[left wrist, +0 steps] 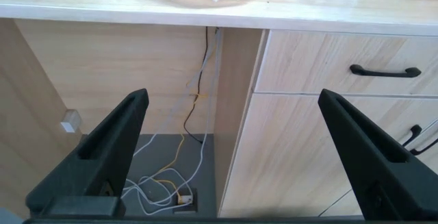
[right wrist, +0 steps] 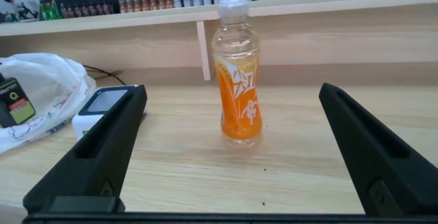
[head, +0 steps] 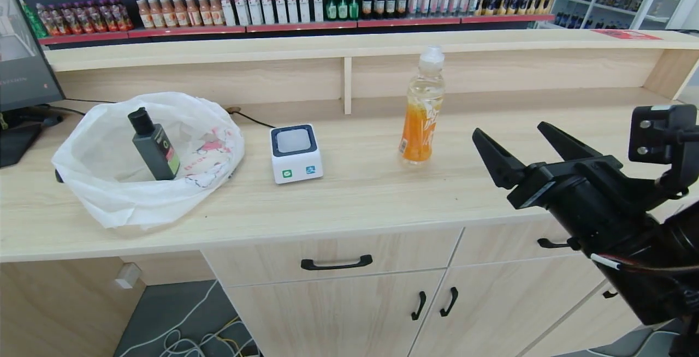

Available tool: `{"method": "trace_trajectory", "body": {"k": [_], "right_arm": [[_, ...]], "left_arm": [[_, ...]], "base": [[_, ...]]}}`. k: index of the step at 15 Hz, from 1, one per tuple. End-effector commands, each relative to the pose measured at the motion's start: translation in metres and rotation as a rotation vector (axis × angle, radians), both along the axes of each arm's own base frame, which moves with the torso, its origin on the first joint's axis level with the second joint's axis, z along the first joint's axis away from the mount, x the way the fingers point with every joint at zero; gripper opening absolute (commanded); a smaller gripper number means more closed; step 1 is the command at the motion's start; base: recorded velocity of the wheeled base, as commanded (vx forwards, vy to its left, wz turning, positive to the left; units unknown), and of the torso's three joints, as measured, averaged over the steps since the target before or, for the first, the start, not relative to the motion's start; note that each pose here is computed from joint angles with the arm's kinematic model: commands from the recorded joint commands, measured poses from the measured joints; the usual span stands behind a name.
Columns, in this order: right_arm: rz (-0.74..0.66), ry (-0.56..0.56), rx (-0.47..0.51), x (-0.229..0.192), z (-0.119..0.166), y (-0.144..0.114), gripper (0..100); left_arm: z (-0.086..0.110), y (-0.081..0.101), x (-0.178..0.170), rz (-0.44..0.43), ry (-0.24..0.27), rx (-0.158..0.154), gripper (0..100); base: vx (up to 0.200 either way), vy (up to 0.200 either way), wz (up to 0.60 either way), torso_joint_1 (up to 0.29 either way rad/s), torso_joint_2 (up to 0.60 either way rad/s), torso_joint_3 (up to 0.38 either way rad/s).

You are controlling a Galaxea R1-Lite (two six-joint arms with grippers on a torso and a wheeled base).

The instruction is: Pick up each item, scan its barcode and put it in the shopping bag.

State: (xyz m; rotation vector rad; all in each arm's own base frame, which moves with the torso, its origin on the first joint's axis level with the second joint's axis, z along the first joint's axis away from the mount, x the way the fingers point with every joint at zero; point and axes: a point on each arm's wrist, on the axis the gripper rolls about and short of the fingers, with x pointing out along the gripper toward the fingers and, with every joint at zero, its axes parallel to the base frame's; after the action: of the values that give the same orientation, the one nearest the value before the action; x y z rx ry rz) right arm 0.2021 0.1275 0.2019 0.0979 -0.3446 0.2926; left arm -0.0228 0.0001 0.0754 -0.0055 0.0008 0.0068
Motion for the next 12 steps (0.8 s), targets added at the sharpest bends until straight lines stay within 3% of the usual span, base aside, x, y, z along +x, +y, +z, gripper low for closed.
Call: {"method": "trace_trajectory", "body": {"k": [1,8,12], "right_arm": [[0.008,-0.026,0.017,0.003,0.018,0.003,100],[0.101,0.178,0.072,0.052,0.064,0.036,100],[0.107,0.201,0.024,0.085,0.054,0.032,100]], "left_arm": [[0.0,0.0,0.0,0.001,-0.001,-0.001,100],[0.0,0.0,0.0,0.001,-0.001,-0.001,100],[0.0,0.0,0.0,0.001,-0.001,-0.001,100]], "base": [[0.0,0.0,0.0,0.0,0.0,0.0],[0.0,0.0,0.0,0.0,0.0,0.0],[0.0,0.0,0.0,0.0,0.0,0.0]]}}
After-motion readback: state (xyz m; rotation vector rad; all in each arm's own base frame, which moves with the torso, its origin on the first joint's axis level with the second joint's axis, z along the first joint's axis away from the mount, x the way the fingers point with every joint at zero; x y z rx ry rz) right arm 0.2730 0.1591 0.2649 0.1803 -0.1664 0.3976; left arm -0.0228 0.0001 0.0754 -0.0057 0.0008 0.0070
